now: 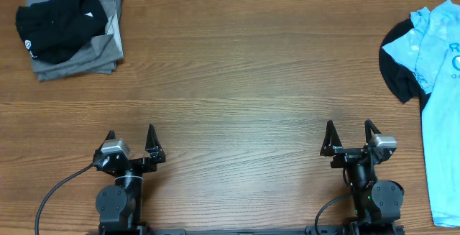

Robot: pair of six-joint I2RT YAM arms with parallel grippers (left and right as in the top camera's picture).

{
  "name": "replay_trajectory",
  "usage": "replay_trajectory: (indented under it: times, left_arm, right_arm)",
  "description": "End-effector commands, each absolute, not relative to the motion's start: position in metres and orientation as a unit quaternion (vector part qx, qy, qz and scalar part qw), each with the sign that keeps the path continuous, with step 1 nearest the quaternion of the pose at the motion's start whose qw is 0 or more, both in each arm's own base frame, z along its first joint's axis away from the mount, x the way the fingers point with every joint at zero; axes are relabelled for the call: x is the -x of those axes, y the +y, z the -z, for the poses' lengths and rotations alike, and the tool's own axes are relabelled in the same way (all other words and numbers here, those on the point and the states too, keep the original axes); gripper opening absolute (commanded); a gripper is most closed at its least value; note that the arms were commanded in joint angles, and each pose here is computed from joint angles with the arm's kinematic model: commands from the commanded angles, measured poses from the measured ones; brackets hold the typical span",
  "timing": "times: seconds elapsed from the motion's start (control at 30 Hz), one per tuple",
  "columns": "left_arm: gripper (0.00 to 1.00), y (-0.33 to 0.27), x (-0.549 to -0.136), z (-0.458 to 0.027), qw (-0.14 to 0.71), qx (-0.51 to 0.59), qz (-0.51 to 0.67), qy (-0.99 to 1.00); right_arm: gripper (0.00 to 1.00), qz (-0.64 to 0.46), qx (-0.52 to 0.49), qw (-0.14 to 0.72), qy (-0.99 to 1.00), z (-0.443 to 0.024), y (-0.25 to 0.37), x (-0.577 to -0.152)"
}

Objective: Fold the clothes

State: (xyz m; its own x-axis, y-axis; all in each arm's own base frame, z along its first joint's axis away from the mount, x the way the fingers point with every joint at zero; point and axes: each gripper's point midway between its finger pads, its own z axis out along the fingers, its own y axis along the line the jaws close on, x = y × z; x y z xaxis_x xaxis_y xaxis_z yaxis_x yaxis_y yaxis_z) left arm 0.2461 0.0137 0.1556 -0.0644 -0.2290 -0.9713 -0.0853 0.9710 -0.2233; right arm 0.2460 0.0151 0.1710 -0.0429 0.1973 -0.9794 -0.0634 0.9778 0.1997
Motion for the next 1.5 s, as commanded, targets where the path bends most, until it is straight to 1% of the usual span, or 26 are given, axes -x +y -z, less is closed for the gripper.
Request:
replay_trajectory:
  times: [0.0,1.17,1.2,1.23,1.3,1.33,1.47]
  left_arm:
    - [1.0,0.015,-0.246,-0.156,0.677,0.102,0.042,0.727]
    - [1.0,0.015,-0.246,-0.156,0.677,0.102,0.042,0.727]
    - [1.0,0.015,-0.246,-0.156,0.677,0.102,0.042,0.727]
    - [1.0,0.015,-0.246,-0.156,0.677,0.102,0.042,0.727]
    - [1.0,0.015,-0.246,-0.156,0.677,0.102,0.042,0.727]
    - [1.0,0.015,-0.246,-0.156,0.677,0.102,0.042,0.727]
    - [1.0,0.015,-0.246,-0.156,0.677,0.102,0.042,0.727]
  right_arm:
    - [1.0,-0.089,-0.05,0.692,0.715,-0.169,0.013,-0.246]
    - [1.0,-0.092,-0.051,0.693,0.713,-0.17,0.013,-0.246]
    - [1.0,-0.104,-0.052,0.695,0.71,-0.172,0.016,-0.246]
    - [1.0,-0.138,-0.052,0.696,0.703,-0.177,0.024,-0.245]
    - [1.0,-0.226,-0.046,0.688,0.688,-0.187,0.045,-0.241]
    - [1.0,-0.27,-0.041,0.693,0.668,-0.202,0.055,-0.237]
    - [1.0,-0.316,-0.034,0.718,0.619,-0.233,0.062,-0.229]
